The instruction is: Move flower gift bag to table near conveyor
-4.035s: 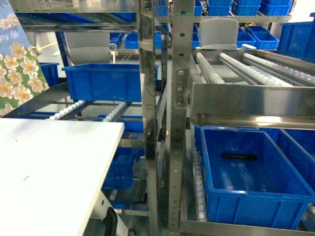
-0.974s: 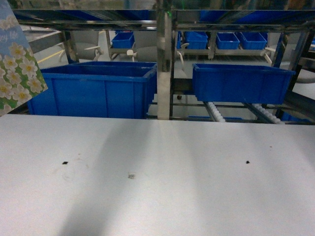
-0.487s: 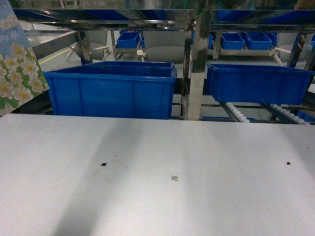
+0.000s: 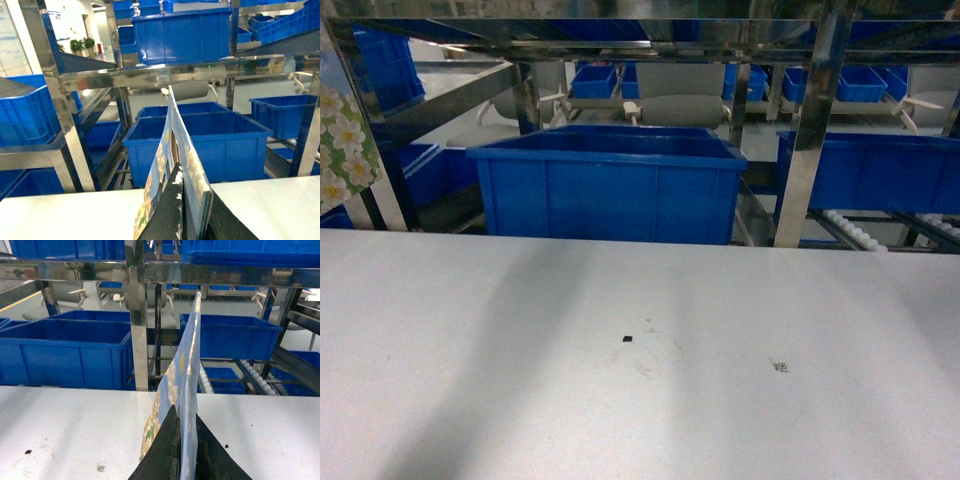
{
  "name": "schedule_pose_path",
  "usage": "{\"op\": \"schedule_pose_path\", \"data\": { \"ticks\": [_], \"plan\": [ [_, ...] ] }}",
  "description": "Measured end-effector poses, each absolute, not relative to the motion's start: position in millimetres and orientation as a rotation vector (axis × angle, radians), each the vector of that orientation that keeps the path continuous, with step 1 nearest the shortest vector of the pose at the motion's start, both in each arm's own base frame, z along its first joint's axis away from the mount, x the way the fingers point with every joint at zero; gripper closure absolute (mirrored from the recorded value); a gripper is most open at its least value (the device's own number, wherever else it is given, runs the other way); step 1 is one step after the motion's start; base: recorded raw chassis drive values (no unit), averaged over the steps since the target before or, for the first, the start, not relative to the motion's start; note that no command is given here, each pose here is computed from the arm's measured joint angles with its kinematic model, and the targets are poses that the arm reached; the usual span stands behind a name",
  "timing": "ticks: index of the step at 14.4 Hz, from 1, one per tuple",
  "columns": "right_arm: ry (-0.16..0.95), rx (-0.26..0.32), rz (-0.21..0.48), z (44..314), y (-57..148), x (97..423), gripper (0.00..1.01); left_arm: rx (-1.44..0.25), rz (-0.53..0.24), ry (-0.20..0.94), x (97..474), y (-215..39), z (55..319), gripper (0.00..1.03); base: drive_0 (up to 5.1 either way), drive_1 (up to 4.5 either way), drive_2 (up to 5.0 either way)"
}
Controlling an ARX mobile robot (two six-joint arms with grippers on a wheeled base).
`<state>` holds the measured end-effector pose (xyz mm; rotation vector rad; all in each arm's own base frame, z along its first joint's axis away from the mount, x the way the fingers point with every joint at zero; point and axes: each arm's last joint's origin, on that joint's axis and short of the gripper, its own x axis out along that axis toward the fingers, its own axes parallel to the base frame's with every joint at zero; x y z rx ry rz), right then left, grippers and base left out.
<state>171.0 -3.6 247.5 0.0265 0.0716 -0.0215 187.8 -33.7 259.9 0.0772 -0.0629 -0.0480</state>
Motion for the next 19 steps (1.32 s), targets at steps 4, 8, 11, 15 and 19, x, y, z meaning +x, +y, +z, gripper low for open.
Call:
{"op": "schedule_pose_path", "data": {
  "ticks": [4,8,11,15,19],
  "plan": [
    [0.067,0.026,-0.021,247.9,-3.5,170.7,0.98,0.077,-0.053,-0.06,187.6,-34.0,259.7,1.01,-5.0,2.42,2.4],
    [0.075,0.026,-0.029,246.9,-3.8,171.3,0.98,0.078,-0.06,-0.055,188.5,-34.6,258.7,1.01,-5.0,2.42,2.4],
    [0.07,0.027,-0.031,247.1,-4.6,170.8,0.98,0.078,-0.065,-0.058,188.0,-35.2,259.1,1.01,-5.0,2.42,2.4],
    [0.081,0.027,-0.035,245.4,-4.8,171.1,0.98,0.078,-0.065,-0.055,188.2,-35.1,258.8,1.01,-5.0,2.42,2.4],
    [0.07,0.026,-0.028,246.7,-4.5,170.7,0.98,0.078,-0.048,-0.058,188.2,-33.8,259.2,1.01,-5.0,2.42,2.4]
  ]
}}
